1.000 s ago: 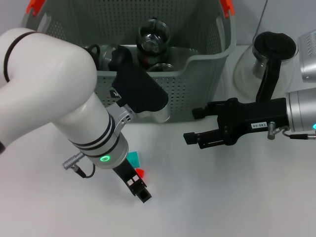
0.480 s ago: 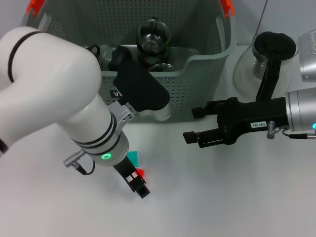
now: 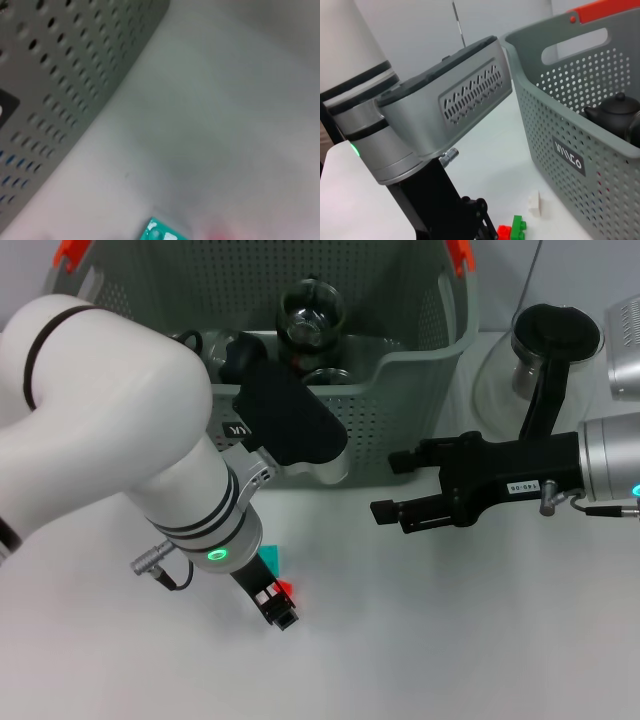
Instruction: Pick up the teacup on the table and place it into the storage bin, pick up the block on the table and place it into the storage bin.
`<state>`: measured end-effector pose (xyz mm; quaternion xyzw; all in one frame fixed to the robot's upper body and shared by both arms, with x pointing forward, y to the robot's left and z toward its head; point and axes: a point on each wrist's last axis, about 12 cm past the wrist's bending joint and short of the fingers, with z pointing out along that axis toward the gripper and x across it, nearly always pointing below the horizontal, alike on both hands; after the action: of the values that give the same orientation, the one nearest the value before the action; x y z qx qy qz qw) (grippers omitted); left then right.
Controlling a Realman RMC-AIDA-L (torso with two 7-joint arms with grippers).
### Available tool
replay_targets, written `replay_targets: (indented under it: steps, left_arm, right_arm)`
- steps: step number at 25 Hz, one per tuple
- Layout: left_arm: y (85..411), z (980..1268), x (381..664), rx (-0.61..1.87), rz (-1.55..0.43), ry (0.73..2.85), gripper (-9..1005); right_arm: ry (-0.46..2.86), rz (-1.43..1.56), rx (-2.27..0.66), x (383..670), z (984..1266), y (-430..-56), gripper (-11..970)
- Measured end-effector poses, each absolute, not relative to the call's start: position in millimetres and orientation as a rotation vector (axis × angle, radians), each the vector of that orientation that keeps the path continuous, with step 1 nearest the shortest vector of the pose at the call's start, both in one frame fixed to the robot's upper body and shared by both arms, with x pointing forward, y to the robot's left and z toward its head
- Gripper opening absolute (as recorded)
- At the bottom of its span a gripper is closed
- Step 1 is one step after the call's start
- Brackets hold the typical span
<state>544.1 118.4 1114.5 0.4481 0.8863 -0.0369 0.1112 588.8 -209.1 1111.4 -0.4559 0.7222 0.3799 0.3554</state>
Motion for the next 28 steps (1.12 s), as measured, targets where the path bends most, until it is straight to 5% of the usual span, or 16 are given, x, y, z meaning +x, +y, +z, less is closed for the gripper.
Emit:
replay_targets:
  steps: [21, 28]
  left_arm:
    - [119.9, 1119.9, 539.5, 1.345, -0.080, 2.627, 416]
    - [133.8, 1160.0, 527.8, 1.300, -0.181, 2.608, 414]
  right_arm:
    - [1.861, 0.982, -1.181, 589.9, 1112.8, -207.6, 851]
    - [1.867, 0.980, -1.181, 587.9, 1110.7, -211.1, 851]
